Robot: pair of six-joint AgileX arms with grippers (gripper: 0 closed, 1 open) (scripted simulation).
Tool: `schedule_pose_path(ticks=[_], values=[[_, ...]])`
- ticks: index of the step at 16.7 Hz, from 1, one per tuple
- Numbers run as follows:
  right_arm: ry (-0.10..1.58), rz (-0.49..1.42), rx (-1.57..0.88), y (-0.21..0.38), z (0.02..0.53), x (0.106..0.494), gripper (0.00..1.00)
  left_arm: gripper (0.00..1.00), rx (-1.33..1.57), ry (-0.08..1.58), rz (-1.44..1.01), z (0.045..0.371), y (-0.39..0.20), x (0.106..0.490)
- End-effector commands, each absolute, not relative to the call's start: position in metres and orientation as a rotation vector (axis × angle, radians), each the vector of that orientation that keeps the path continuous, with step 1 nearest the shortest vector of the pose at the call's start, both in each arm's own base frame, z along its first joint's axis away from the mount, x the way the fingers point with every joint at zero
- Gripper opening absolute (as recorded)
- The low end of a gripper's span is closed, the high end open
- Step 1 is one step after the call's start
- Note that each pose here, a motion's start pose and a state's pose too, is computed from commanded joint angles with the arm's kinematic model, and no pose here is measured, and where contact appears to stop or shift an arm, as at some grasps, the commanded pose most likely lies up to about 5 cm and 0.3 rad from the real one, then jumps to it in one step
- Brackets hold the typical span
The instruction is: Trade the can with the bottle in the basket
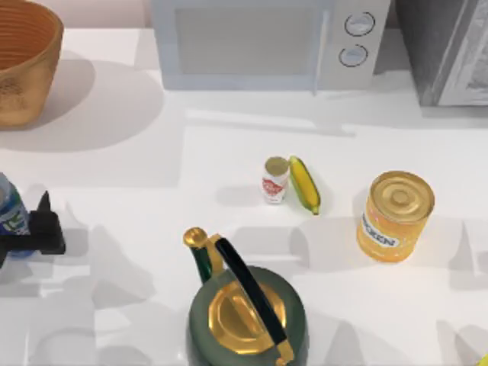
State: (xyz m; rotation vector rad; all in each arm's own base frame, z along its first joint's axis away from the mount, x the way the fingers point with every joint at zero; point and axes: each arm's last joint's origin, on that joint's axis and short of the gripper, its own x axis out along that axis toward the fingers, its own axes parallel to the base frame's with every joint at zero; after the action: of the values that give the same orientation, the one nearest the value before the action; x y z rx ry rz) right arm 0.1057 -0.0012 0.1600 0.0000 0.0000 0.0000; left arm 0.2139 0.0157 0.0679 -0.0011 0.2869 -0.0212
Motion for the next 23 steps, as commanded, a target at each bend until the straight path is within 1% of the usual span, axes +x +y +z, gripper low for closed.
schedule_pose_path(ticks=[2, 15, 16, 23], values=[[0.000, 0.000, 0.000, -0.0012, 0.1600, 0.1057, 1.00, 1.00, -0.001, 0.287, -0.021, 0.0679, 0.0157, 0.2139], [0.000, 0.000, 0.000, -0.0012, 0.1600, 0.1057, 1.00, 0.02, -0.001, 0.287, -0.021, 0.0679, 0.0157, 0.2139], [0.000, 0.000, 0.000, -0.0012, 0.1600, 0.1057, 1.00, 0.00, -0.001, 0.287, -0.021, 0.0679, 0.0157, 0.2139], [0.000, 0.000, 0.000, -0.0012, 0.1600, 0.1057, 1.00, 0.00, -0.001, 0.287, -0.021, 0.0679, 0.0157, 0.2139]])
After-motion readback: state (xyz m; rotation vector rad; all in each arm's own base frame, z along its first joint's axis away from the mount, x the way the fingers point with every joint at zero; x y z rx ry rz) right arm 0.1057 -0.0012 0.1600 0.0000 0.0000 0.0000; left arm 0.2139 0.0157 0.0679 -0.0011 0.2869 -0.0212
